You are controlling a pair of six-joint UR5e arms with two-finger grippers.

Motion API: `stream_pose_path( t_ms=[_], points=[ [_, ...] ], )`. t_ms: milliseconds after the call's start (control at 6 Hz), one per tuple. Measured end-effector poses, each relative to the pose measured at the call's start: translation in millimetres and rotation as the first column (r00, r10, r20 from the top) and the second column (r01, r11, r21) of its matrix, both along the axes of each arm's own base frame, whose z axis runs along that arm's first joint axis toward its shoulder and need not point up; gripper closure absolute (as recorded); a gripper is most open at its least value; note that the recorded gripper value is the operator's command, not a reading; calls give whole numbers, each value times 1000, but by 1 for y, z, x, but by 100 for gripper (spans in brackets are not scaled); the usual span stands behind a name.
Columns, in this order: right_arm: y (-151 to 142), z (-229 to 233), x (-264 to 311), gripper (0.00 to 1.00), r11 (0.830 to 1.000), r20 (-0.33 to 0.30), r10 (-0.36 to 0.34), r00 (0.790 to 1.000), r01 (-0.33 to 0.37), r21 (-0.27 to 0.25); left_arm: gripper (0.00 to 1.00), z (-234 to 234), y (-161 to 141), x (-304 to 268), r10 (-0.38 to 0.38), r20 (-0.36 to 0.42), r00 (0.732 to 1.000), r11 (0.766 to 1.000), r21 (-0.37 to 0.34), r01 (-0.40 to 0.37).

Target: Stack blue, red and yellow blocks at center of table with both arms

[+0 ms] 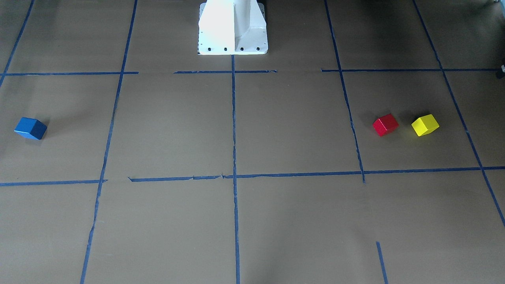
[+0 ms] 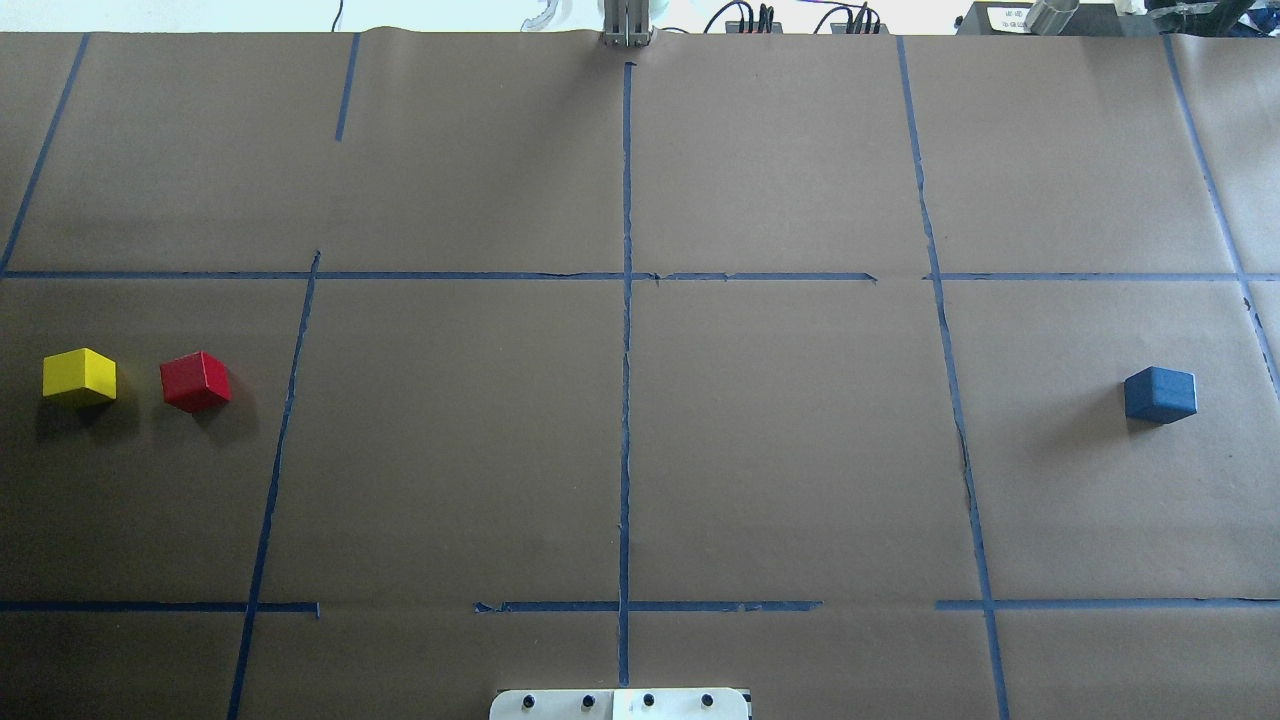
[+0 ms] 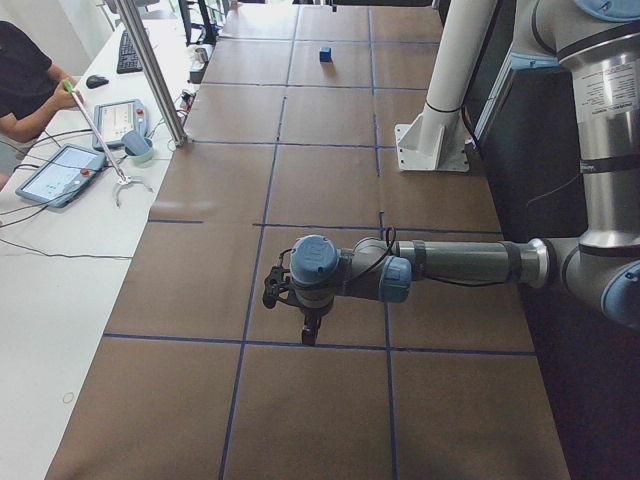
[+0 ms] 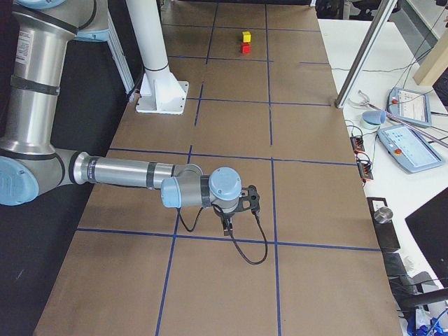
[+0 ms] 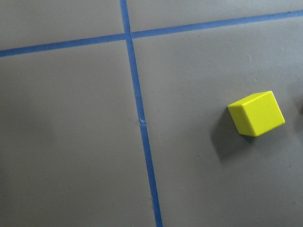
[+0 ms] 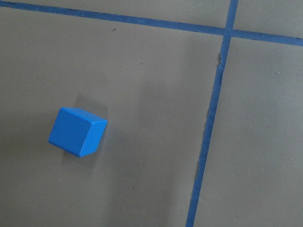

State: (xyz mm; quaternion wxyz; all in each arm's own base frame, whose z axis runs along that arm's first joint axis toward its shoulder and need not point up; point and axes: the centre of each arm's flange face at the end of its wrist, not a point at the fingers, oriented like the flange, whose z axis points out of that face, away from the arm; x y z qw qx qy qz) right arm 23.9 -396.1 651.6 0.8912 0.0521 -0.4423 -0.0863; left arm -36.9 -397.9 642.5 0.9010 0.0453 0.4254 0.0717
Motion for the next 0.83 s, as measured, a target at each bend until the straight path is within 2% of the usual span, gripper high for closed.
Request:
stream_pose_path(
  t_ms=[167, 333, 500, 833],
  points=[
    [0, -2, -1, 0, 1000, 11, 1, 1000, -1, 24, 0, 3, 4, 0, 1, -1, 1000, 1000, -5, -1],
    [0, -2, -4, 0, 1000, 14, 8, 1000, -8, 17, 0, 4, 7, 0, 2, -1, 1000, 1000, -7, -2],
    [-2, -4, -18, 0, 1000, 10, 18, 1000, -18, -25, 0, 0, 7, -1, -1, -2, 1000, 1000, 8, 1],
    [-10, -20, -67, 0, 985, -8, 115, 993, -115, -130, 0, -1, 8, -1, -8, -3, 1000, 999, 44, 8]
  ],
)
